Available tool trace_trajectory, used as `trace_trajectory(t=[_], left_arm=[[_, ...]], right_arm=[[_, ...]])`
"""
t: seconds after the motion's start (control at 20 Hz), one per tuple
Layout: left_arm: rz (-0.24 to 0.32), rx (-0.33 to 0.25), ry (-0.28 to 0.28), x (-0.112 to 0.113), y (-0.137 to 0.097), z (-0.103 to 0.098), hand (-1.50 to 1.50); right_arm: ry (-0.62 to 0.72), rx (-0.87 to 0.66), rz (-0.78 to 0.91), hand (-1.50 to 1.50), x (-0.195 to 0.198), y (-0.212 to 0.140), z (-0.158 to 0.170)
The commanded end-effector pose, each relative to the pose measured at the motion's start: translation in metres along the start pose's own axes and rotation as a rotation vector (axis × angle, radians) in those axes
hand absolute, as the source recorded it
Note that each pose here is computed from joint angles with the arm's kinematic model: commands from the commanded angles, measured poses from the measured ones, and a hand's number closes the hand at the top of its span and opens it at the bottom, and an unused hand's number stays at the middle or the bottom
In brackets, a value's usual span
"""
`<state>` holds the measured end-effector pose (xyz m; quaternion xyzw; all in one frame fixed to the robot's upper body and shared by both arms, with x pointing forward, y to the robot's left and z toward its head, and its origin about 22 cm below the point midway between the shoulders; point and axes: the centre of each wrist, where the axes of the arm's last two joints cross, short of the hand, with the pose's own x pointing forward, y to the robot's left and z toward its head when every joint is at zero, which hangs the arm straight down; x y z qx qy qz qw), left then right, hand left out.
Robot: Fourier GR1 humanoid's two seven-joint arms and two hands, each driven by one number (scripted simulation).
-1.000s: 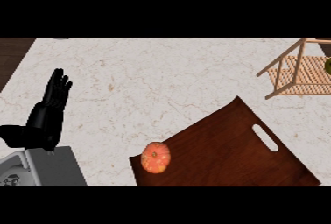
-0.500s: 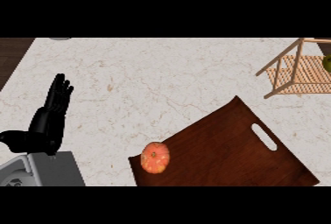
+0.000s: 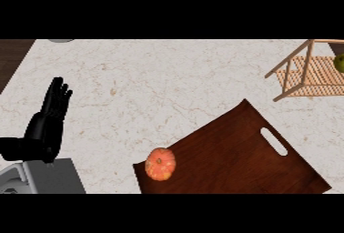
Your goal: Pick the pear from the tray and place it in the tiered shelf
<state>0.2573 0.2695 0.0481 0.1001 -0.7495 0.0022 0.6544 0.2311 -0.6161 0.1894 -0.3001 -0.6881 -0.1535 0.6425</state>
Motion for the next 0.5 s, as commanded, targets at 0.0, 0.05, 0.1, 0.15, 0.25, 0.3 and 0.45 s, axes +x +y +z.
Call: trace_trajectory(t=[0.0, 0.05, 0.1, 0.15, 0.25, 0.3, 0.45], left_arm=[[0.014, 0.011, 0.06, 0.014, -0.001, -0.006, 0.0], [0.015, 0.026, 0.073, 0.0, -0.006, -0.005, 0.0], [0.018, 0.031, 0.068, 0.005, -0.006, -0.006, 0.0], [0.012, 0.015, 0.074, 0.001, -0.002, -0.007, 0.0], [0.016, -0.004, 0.065, 0.007, -0.004, 0.003, 0.0], [0.017, 0.021, 0.061, 0.003, 0.009, -0.011, 0.0], [0.004, 0.021, 0.062, 0.001, -0.001, -0.003, 0.0]], right_arm=[[0.009, 0.015, -0.018, -1.5, 0.007, -0.034, 0.013], [-0.012, 0.033, -0.026, -1.5, -0.014, -0.032, 0.02], [0.0, 0.054, -0.031, -1.5, -0.008, -0.041, 0.023], [-0.012, 0.045, -0.043, -1.5, -0.005, -0.041, 0.021], [-0.005, 0.047, -0.018, -1.5, -0.011, -0.049, 0.028], [-0.022, 0.057, -0.036, -1.5, -0.012, -0.051, 0.029], [-0.026, 0.048, -0.043, -1.5, -0.017, -0.058, 0.035]])
